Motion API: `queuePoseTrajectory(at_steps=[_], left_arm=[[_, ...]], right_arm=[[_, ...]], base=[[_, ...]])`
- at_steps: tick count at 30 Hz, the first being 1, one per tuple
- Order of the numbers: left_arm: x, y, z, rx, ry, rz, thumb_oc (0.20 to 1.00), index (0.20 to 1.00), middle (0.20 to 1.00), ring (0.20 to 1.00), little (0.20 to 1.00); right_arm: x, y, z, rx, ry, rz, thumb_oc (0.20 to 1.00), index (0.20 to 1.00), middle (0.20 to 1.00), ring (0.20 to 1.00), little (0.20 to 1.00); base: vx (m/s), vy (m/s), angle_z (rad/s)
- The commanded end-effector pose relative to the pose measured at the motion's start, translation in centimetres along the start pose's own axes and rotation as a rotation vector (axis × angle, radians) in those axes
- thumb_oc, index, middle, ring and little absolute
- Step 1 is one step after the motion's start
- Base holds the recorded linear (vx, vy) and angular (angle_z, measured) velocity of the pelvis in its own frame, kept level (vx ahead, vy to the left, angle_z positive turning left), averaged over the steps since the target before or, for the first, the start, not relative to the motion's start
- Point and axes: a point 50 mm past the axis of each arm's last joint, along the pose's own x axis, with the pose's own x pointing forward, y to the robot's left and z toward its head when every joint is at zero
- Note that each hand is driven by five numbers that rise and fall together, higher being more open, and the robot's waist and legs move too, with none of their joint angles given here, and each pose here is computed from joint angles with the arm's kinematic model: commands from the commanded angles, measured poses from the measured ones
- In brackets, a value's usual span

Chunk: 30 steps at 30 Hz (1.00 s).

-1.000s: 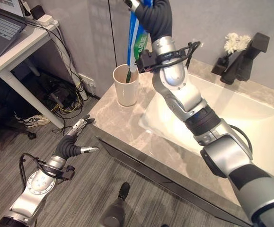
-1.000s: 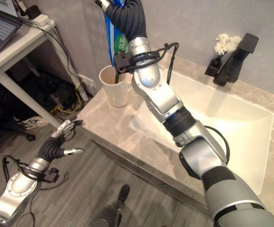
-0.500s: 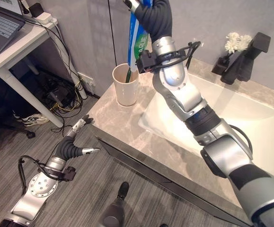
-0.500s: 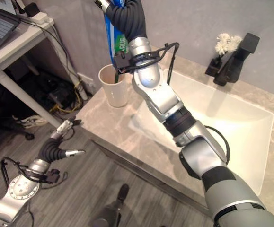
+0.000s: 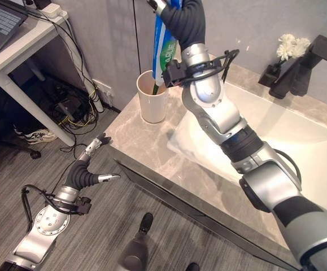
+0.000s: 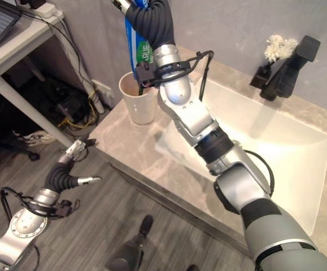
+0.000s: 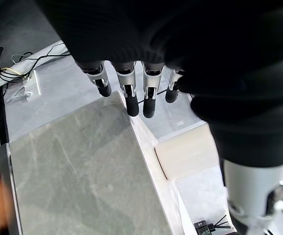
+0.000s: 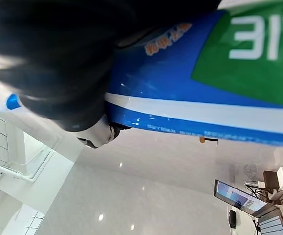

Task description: Put brush and paste in cup on sink, flatten towel.

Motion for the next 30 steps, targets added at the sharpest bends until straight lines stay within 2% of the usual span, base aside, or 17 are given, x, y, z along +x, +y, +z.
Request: queuePoseTrajectory(at_steps=[1, 8, 11, 12, 14, 24, 25, 26, 27, 28, 29, 30], left_arm=[[-2.8, -0.3, -3.5, 0.031, 0.214, -0.005, 1.000, 1.000, 1.000, 1.000, 1.000], [-2.9, -0.3, -3.6, 0.030, 0.218, 0.002, 1.000, 1.000, 1.000, 1.000, 1.000], [-2.9, -0.4, -3.7, 0.035, 0.219, -0.006, 1.000, 1.000, 1.000, 1.000, 1.000], [-2.1, -0.8, -4.3, 0.030, 0.228, 0.043, 1.000, 1.000, 1.000, 1.000, 1.000], [-1.2, -1.9, -3.4, 0.028, 0.167, -0.009, 1.000, 1.000, 1.000, 1.000, 1.000], [-1.5, -1.2, -2.8, 0.034, 0.151, -0.017, 1.000, 1.000, 1.000, 1.000, 1.000], [-1.4, -1.2, -2.9, 0.030, 0.151, -0.017, 1.000, 1.000, 1.000, 1.000, 1.000], [8.9, 5.3, 0.8, 0.148, 0.017, 0.159, 1.000, 1.000, 1.000, 1.000, 1.000], [9.4, 1.8, 2.4, 0.085, -0.081, 0.127, 1.000, 1.000, 1.000, 1.000, 1.000], [10.2, 0.6, 4.3, 0.037, -0.163, 0.145, 1.000, 1.000, 1.000, 1.000, 1.000], [8.7, -0.1, 1.5, 0.009, -0.075, 0.173, 1.000, 1.000, 1.000, 1.000, 1.000], [8.6, -0.1, 1.5, 0.008, -0.074, 0.175, 1.000, 1.000, 1.000, 1.000, 1.000]], right_arm=[[1.4, 0.1, 3.4, 0.023, -0.144, 0.022, 0.200, 0.200, 0.200, 0.200, 0.200], [1.1, 0.1, 2.9, 0.011, -0.127, 0.027, 0.200, 0.200, 0.200, 0.200, 0.200], [1.0, 0.1, 2.8, -0.052, -0.135, 0.029, 0.200, 0.200, 0.200, 0.200, 0.200], [0.4, 0.7, 2.0, -0.035, -0.114, 0.043, 0.200, 0.200, 0.200, 0.200, 0.200], [0.9, 1.7, 0.3, -0.079, -0.035, 0.035, 0.200, 0.200, 0.200, 0.200, 0.200], [1.3, 1.8, 0.1, -0.158, -0.029, 0.041, 0.200, 0.200, 0.200, 0.200, 0.200], [1.3, 1.8, 0.0, -0.160, -0.027, 0.041, 0.366, 0.366, 0.366, 0.366, 0.366], [1.4, 2.1, -0.1, -0.135, -0.007, 0.078, 0.598, 0.598, 0.598, 0.598, 0.598], [-0.2, 5.1, -0.9, -0.059, 0.030, 0.112, 1.000, 1.000, 1.000, 1.000, 1.000], [-0.4, 5.6, -0.6, -0.038, 0.010, 0.137, 1.000, 1.000, 1.000, 1.000, 1.000], [-0.6, 6.0, -0.8, -0.023, 0.028, 0.115, 1.000, 1.000, 1.000, 1.000, 1.000], [-0.6, 6.1, -0.8, -0.023, 0.030, 0.117, 1.000, 1.000, 1.000, 1.000, 1.000]], base=[[0.00, 0.000, 0.00], [0.00, 0.000, 0.00], [0.00, 0.000, 0.00], [0.00, 0.000, 0.00], [0.00, 0.003, -0.02], [0.00, 0.003, 0.00], [0.00, 0.000, 0.00], [0.02, 0.078, 0.00], [0.05, 0.073, 0.20], [0.05, 0.064, 0.40], [0.01, 0.013, 0.05], [-0.04, -0.004, -1.00]])
